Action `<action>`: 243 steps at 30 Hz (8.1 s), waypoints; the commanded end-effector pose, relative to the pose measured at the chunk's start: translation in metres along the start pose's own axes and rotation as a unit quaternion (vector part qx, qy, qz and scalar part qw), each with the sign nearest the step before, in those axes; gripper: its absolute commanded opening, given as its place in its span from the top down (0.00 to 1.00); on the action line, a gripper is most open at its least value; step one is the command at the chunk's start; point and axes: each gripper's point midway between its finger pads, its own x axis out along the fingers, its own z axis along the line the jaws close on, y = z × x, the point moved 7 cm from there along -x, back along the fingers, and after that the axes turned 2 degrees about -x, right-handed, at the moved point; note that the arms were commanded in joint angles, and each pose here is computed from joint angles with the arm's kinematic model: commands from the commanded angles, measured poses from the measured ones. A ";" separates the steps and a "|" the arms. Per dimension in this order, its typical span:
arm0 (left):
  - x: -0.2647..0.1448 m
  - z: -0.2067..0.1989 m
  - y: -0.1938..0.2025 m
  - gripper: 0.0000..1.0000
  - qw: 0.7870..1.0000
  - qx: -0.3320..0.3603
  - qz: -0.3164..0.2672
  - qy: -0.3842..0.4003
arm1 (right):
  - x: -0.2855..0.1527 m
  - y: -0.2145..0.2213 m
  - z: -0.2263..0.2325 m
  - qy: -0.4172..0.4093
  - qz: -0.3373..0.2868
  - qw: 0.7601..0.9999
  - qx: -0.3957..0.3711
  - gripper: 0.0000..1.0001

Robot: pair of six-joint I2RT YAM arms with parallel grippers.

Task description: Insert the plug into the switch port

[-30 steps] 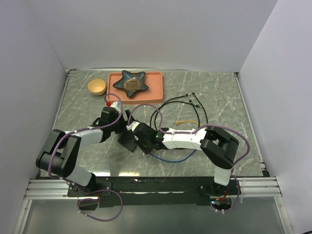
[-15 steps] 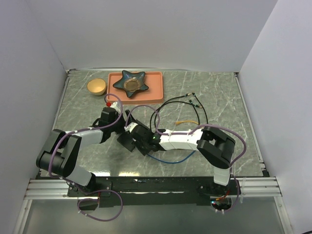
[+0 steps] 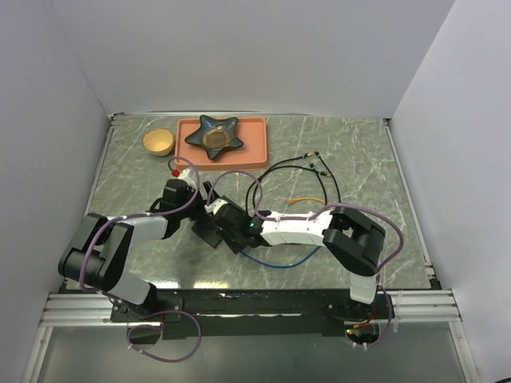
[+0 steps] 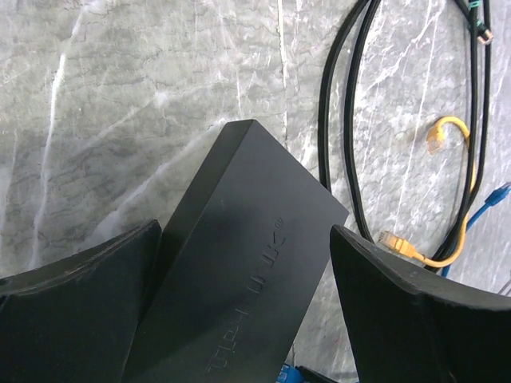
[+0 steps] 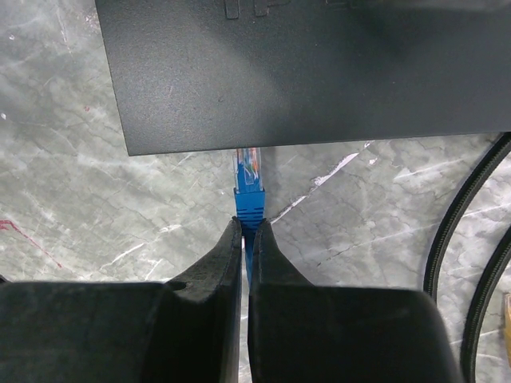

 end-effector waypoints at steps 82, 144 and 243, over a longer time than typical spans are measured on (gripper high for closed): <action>-0.022 0.019 0.073 0.10 0.994 -0.043 0.086 -0.044 | -0.002 -0.066 0.022 -0.023 -0.176 0.984 -0.015 1.00; -0.037 0.021 0.093 0.39 0.993 -0.063 0.087 -0.047 | -0.023 -0.088 0.009 -0.058 -0.184 0.981 -0.026 1.00; -0.121 -0.111 -0.070 0.04 0.989 0.009 -0.133 0.063 | -0.101 0.031 -0.144 0.123 -0.118 0.969 0.180 0.10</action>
